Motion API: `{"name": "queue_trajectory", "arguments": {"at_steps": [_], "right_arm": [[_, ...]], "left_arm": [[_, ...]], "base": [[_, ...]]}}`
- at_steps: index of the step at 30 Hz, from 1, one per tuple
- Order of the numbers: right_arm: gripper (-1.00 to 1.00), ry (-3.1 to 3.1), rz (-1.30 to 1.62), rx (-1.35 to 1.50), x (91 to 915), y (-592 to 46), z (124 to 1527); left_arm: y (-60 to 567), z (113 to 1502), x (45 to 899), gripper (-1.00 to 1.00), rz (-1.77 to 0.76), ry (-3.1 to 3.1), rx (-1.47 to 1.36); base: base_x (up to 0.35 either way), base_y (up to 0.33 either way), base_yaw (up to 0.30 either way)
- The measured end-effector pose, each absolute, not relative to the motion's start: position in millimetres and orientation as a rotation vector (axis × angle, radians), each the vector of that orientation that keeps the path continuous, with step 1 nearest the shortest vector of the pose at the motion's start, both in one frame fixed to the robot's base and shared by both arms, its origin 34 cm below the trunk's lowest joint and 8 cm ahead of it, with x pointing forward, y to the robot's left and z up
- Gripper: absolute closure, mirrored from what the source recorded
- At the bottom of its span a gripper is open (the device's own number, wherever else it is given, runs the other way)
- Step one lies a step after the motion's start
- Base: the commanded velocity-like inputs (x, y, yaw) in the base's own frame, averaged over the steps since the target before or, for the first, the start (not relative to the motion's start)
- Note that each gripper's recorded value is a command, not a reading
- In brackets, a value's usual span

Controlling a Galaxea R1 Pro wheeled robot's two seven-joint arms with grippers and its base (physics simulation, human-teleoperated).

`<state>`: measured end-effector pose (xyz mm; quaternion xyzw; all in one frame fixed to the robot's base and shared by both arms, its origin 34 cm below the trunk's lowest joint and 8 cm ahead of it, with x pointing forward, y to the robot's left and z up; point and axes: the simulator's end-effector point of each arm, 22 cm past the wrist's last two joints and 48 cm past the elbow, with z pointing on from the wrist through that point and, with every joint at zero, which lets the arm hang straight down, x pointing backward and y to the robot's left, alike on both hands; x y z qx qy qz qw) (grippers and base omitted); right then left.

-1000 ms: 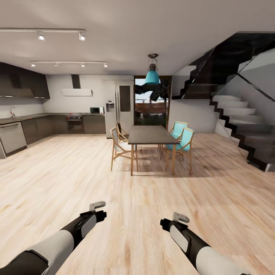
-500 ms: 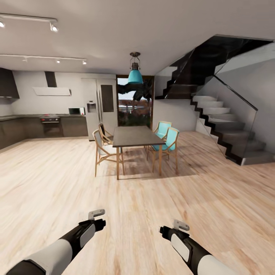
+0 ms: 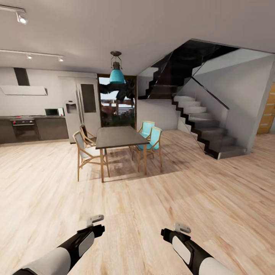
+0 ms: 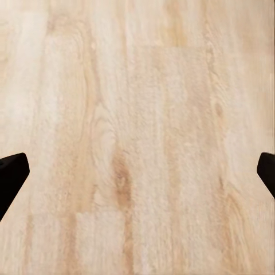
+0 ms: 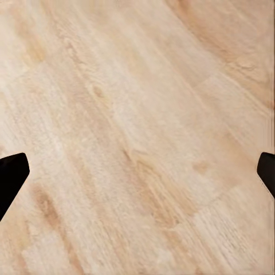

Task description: Place each of the two pumpkins and all three candles from the living room inside a cabinet in the living room (use any cabinet), then make sure every cabinet is closed, and position the cauldron so it is next to a table in the living room.

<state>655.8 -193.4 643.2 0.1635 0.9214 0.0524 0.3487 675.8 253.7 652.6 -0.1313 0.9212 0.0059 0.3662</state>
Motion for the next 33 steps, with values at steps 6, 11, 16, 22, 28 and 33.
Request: {"name": "queue_trajectory", "arguments": {"at_steps": [6,11,16,22,28,33], "right_arm": [[-1.0,2.39,0.134,0.423,655.0,-194.2,642.3],[-1.0,2.39,0.132,0.425,654.4,-195.1,641.9],[-1.0,2.39,0.132,0.425,654.2,-195.3,641.8],[-1.0,2.395,0.131,0.424,650.9,-195.1,638.9],[-1.0,2.398,0.13,0.424,648.9,-195.1,637.4],[-1.0,2.397,0.131,0.425,649.0,-195.1,638.2]], "left_arm": [[255.0,650.8,674.2,-1.0,0.019,2.371,-0.338],[253.8,650.9,674.0,-1.0,0.018,2.371,-0.337],[253.6,651.4,674.3,-1.0,0.017,2.368,-0.338],[252.5,651.6,674.4,-1.0,0.017,2.368,-0.335],[251.8,652.3,674.8,-1.0,0.017,2.365,-0.332],[250.6,653.4,675.1,-1.0,0.017,2.364,-0.325]], "base": [[0.001,0.057,-0.291],[0.092,0.224,-0.291],[0.211,0.221,-0.283],[0.255,0.218,-0.089],[0.267,0.214,-0.143],[0.269,0.211,-0.246]]}}
